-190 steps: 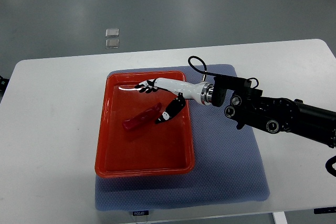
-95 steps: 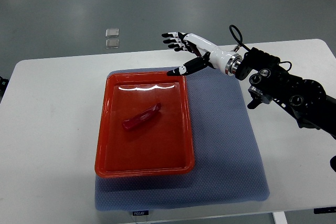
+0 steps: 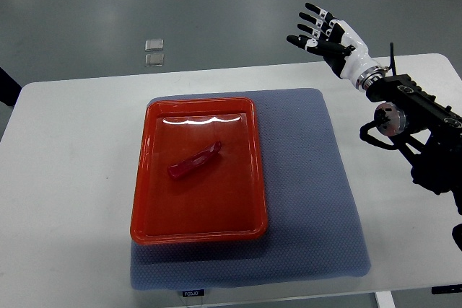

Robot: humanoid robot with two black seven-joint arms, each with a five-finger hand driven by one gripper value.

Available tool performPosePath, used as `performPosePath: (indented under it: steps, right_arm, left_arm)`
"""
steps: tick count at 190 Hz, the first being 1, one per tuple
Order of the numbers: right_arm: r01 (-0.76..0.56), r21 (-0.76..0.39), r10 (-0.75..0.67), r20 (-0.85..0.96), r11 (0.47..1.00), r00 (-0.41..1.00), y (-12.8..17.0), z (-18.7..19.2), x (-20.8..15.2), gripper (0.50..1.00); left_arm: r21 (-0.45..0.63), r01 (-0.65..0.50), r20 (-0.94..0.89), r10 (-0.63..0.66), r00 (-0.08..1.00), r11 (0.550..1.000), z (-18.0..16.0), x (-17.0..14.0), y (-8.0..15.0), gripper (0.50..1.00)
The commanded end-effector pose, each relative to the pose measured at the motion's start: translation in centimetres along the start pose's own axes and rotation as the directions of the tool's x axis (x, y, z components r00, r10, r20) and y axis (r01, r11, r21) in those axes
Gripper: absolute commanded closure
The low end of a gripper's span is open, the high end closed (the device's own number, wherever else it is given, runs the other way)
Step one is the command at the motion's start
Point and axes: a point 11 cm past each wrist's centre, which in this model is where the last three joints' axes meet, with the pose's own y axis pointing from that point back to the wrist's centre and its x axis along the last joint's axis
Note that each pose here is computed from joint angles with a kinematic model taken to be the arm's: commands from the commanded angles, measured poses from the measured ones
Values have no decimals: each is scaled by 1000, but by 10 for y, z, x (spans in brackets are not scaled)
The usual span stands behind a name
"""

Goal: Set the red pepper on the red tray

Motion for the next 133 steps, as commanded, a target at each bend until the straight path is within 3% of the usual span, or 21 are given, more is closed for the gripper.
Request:
performPosePath:
  steps: [1, 51, 97, 133]
  right_arm:
    - [-66, -1, 66, 91, 998, 994, 3, 4, 14, 599]
    - [-152, -24, 152, 320, 988, 935, 9, 15, 28, 597]
    - [-195, 12, 180, 327, 981, 928, 14, 17, 38, 589]
    - [-230, -27, 226, 328, 973, 917, 24, 38, 48, 589]
  left_arm:
    - [0, 0, 0, 0, 1000, 1000, 0, 0, 0, 500]
    - [4, -4, 1, 4, 1000, 1000, -2, 1, 0, 500]
    - [2, 0, 0, 0, 1000, 1000, -1, 0, 0, 500]
    - [2, 0, 0, 0, 1000, 1000, 0, 0, 0, 500]
